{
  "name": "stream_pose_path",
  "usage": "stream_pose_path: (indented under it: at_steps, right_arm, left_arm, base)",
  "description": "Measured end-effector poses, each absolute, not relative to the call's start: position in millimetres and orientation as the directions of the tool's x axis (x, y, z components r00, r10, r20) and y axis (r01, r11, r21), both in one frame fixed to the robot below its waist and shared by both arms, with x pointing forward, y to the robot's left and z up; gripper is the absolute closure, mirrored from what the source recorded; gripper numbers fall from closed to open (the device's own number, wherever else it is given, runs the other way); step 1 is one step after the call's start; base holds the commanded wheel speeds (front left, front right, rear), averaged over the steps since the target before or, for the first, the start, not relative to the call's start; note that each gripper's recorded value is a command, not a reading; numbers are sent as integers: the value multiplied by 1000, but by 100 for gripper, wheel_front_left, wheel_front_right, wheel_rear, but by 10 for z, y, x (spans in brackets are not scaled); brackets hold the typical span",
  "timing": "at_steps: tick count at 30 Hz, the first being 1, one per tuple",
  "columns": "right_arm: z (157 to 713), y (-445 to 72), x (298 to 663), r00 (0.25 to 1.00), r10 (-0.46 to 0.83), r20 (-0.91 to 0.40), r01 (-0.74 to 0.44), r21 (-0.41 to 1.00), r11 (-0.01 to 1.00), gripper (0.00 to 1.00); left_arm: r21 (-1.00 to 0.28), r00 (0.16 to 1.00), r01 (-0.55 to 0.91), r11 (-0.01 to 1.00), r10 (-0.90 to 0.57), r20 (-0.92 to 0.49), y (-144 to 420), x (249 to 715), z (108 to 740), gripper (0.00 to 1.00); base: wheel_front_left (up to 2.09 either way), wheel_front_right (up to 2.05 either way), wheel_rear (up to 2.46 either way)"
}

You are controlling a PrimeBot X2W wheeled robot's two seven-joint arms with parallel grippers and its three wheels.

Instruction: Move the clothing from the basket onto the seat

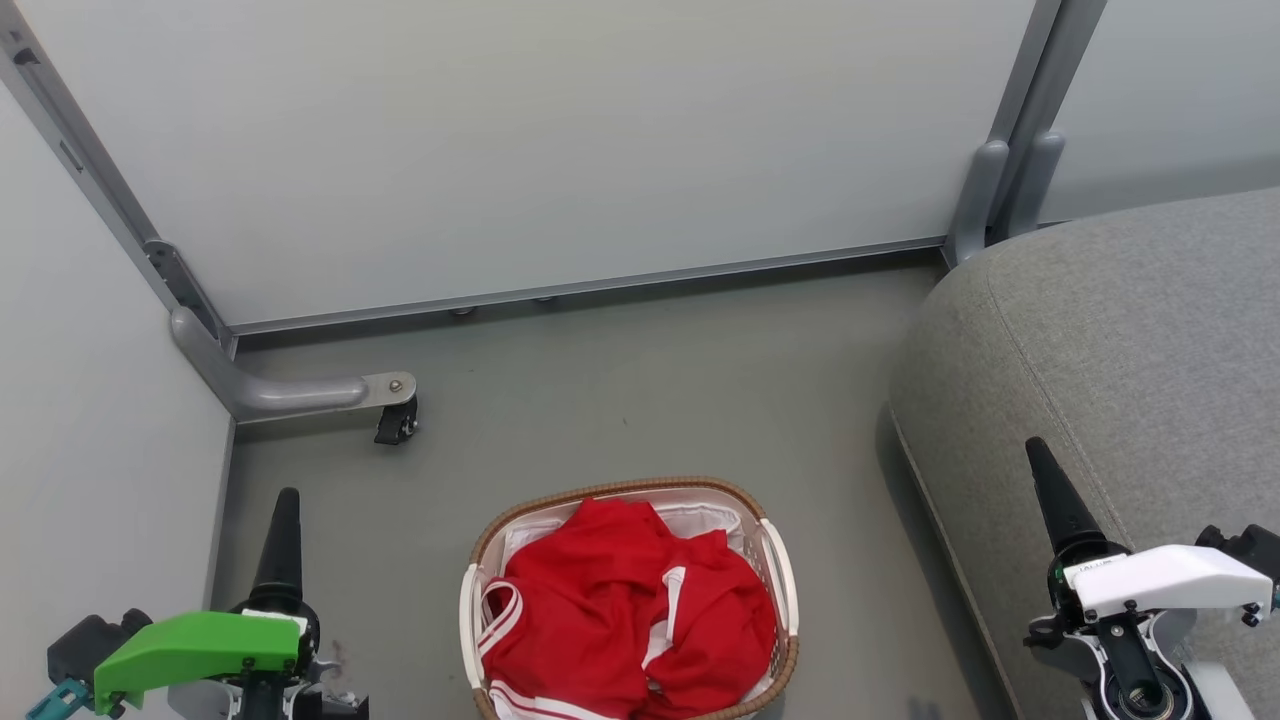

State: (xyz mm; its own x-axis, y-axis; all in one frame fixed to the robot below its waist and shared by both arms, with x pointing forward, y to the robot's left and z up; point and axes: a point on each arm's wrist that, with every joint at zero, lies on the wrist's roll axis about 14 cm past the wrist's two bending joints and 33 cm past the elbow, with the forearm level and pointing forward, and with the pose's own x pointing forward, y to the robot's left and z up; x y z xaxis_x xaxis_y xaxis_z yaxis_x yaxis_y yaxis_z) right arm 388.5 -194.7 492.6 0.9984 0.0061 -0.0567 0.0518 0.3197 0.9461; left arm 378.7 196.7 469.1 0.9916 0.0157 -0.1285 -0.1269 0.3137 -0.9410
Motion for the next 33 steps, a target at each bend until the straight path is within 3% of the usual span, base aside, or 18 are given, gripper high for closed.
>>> stream_pose_path:
  at_steps: [12, 33]
  right_arm:
    - [4951, -1932, 3901, 999, 11, -47, 34, 843, 537, 0]
    - [5045, -1865, 3959, 999, 38, -4, -27, 624, 781, 0]
  left_arm:
    - [-827, 990, -127, 548, 13, -143, 1968, 3806, 4644, 0]
    - [-618, 990, -81, 782, -9, -141, 1894, 3822, 4598, 0]
  base:
    - [0, 0, 0]
    - [0, 0, 0]
